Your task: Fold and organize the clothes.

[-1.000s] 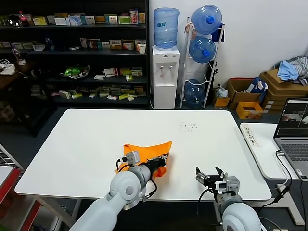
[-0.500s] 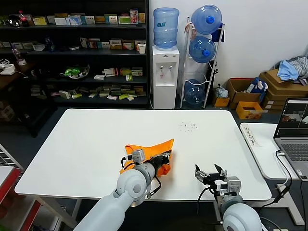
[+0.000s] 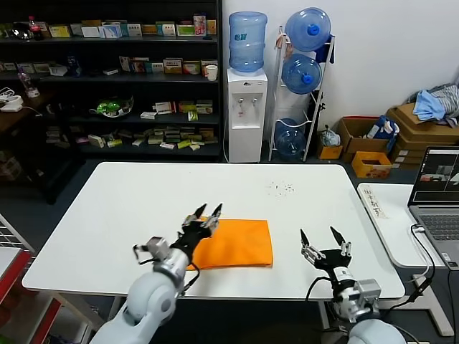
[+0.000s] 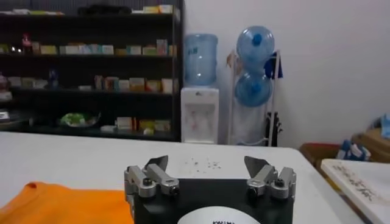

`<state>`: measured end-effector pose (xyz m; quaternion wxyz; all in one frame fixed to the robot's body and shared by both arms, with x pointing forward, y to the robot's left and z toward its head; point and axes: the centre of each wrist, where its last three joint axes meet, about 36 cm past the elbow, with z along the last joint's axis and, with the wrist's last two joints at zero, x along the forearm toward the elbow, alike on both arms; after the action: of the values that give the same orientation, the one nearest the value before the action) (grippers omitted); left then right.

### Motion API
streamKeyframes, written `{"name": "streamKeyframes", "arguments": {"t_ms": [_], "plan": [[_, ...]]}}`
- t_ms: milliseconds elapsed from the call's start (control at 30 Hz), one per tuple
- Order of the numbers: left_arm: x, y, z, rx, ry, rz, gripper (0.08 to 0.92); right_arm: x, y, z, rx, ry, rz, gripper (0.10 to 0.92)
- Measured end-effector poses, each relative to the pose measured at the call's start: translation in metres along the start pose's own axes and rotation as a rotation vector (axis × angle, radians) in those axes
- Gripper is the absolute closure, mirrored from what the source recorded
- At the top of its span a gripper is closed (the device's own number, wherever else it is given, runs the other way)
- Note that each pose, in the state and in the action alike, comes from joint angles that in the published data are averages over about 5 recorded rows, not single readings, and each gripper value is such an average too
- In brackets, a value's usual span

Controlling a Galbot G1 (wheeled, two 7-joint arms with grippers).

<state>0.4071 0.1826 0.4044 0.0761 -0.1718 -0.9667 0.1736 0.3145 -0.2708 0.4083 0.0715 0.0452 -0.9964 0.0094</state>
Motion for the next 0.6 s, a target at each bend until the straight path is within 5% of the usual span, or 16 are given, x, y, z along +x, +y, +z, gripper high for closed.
{"name": "streamKeyframes", "arguments": {"t_ms": [267, 600], "plan": [[0.084, 0.059, 0.044, -0.095, -0.162, -0.086, 0.191, 0.037, -0.029, 0.036, 0.041, -0.123, 0.02, 0.2], [0.149, 0.09, 0.065, -0.23, -0.281, -0.122, 0.177, 0.066, -0.046, 0.066, 0.077, -0.229, 0.019, 0.2]]}}
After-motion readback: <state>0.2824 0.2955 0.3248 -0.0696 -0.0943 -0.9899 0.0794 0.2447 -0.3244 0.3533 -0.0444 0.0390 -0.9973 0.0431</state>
